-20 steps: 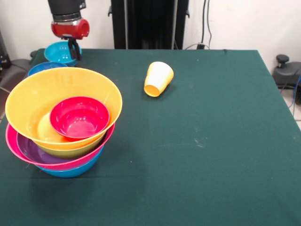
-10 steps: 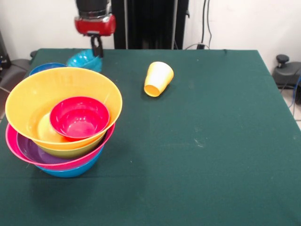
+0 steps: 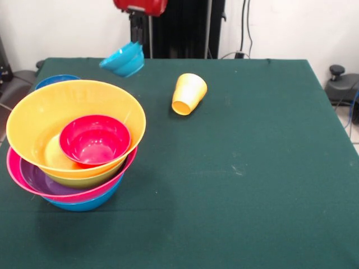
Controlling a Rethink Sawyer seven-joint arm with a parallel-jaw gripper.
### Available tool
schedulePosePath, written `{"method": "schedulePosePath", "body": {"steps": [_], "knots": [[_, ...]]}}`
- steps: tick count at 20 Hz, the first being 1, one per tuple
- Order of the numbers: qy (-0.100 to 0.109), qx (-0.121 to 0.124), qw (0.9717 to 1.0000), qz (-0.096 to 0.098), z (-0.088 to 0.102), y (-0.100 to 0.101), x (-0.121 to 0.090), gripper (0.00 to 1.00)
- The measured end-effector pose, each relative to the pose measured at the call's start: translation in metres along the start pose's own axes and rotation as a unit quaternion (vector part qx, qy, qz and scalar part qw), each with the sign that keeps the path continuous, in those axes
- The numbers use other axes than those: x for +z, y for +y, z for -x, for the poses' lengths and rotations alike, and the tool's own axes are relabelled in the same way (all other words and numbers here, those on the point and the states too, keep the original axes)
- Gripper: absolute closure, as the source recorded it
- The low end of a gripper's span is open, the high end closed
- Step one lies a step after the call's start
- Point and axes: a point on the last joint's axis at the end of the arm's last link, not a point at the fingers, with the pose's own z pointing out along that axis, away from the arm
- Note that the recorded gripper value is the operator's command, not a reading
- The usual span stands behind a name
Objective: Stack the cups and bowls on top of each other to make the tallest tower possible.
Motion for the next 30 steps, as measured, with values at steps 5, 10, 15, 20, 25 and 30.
{"method": "schedulePosePath", "body": {"steps": [5,10,15,20,25,30], "knots": [[-0.012,0.006,0.9999,-0.010,0.011,0.011,-0.021,1.00],[-0.017,0.027,0.9993,-0.017,0.019,0.012,-0.039,1.00],[-0.020,0.063,0.9976,-0.019,0.031,0.012,-0.062,1.00],[-0.022,0.105,0.9941,-0.018,0.045,0.009,-0.087,1.00],[-0.022,0.125,0.9918,-0.019,0.058,0.007,-0.104,1.00],[-0.028,0.121,0.9922,-0.013,0.081,0.012,-0.109,1.00]]}}
